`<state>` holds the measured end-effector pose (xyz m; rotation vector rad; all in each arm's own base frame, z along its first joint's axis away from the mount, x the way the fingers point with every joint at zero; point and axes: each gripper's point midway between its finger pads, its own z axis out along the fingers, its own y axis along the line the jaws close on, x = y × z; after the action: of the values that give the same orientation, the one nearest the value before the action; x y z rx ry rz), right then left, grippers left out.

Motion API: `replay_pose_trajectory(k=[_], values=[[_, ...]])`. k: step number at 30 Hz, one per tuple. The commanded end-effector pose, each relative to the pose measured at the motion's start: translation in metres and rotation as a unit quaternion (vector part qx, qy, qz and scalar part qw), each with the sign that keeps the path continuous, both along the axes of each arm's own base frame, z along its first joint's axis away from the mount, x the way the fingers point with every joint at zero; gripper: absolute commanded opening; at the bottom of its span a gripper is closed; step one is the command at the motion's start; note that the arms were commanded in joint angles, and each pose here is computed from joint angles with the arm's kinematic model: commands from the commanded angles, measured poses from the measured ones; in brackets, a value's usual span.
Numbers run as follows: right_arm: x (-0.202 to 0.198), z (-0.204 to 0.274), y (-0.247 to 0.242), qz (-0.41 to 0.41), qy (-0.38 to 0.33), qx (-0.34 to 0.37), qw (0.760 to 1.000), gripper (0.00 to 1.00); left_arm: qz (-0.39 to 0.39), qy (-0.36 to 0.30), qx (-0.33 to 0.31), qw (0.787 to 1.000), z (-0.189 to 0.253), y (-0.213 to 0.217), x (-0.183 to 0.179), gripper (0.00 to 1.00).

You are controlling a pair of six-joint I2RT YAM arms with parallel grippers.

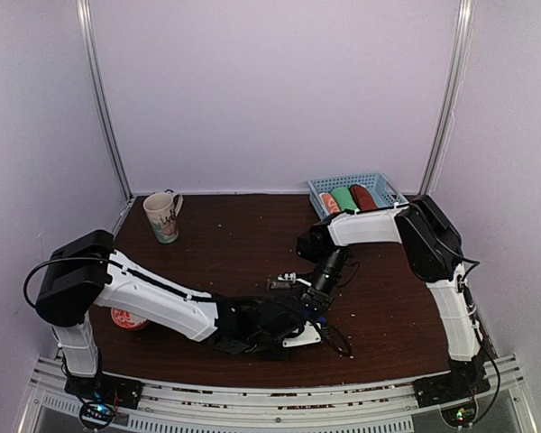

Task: Roll the towels
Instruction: Roll the towel at the center of the board.

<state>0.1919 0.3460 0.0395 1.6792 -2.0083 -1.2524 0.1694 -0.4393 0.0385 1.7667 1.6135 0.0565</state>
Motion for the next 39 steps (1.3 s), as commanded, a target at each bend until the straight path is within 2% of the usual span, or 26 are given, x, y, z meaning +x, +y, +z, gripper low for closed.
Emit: replay_pose_trajectory(k=[1, 5, 7, 12, 13, 17, 19, 21, 24, 27, 29, 30, 33, 38, 39], values=[[-0.002, 0.015, -0.020, 0.033, -0.028, -0.029, 0.999, 0.32, 0.026, 0.019, 0.066, 0.997, -0.033, 0.027, 0.008, 0.25], [0.023, 0.070, -0.016, 0.007, -0.106, 0.007, 0.994, 0.43, 0.041, 0.028, 0.075, 0.996, -0.040, 0.034, 0.008, 0.21], [0.033, 0.098, -0.017, -0.011, -0.141, 0.022, 0.990, 0.44, 0.045, 0.047, 0.070, 0.995, -0.041, 0.035, 0.006, 0.20], [0.061, 0.172, -0.029, -0.075, -0.228, 0.053, 0.969, 0.43, 0.032, 0.189, 0.016, 0.981, -0.027, 0.017, -0.009, 0.20], [0.064, 0.192, -0.030, -0.090, -0.252, 0.065, 0.961, 0.43, 0.030, 0.215, 0.012, 0.976, -0.026, 0.014, -0.011, 0.20], [0.072, 0.273, -0.032, -0.152, -0.374, 0.144, 0.903, 0.44, 0.041, 0.311, -0.016, 0.949, -0.024, 0.007, -0.011, 0.20], [0.060, 0.300, -0.035, -0.155, -0.396, 0.189, 0.885, 0.46, 0.048, 0.362, -0.029, 0.930, -0.025, 0.006, -0.008, 0.20], [0.040, 0.305, -0.035, -0.142, -0.392, 0.223, 0.881, 0.47, 0.060, 0.402, -0.033, 0.913, -0.029, 0.006, -0.001, 0.20], [0.006, 0.285, -0.033, -0.092, -0.394, 0.232, 0.885, 0.49, 0.086, 0.457, -0.053, 0.884, -0.032, 0.010, 0.014, 0.20], [-0.006, 0.234, -0.025, -0.045, -0.423, 0.169, 0.889, 0.49, 0.102, 0.524, -0.091, 0.841, -0.029, 0.013, 0.026, 0.20], [-0.003, 0.197, -0.023, -0.029, -0.459, 0.113, 0.881, 0.48, 0.107, 0.548, -0.100, 0.823, -0.029, 0.015, 0.029, 0.20], [0.002, 0.170, -0.028, -0.028, -0.477, 0.073, 0.875, 0.48, 0.105, 0.554, -0.104, 0.820, -0.029, 0.015, 0.030, 0.19], [0.006, 0.121, -0.030, -0.007, -0.513, 0.025, 0.858, 0.49, 0.101, 0.566, -0.105, 0.812, -0.031, 0.014, 0.029, 0.20], [0.016, 0.075, -0.023, -0.001, -0.555, -0.013, 0.832, 0.52, 0.110, 0.582, -0.098, 0.799, -0.041, 0.017, 0.026, 0.20], [0.022, 0.071, -0.019, -0.011, -0.565, -0.016, 0.825, 0.56, 0.111, 0.584, -0.097, 0.798, -0.042, 0.018, 0.025, 0.20]])
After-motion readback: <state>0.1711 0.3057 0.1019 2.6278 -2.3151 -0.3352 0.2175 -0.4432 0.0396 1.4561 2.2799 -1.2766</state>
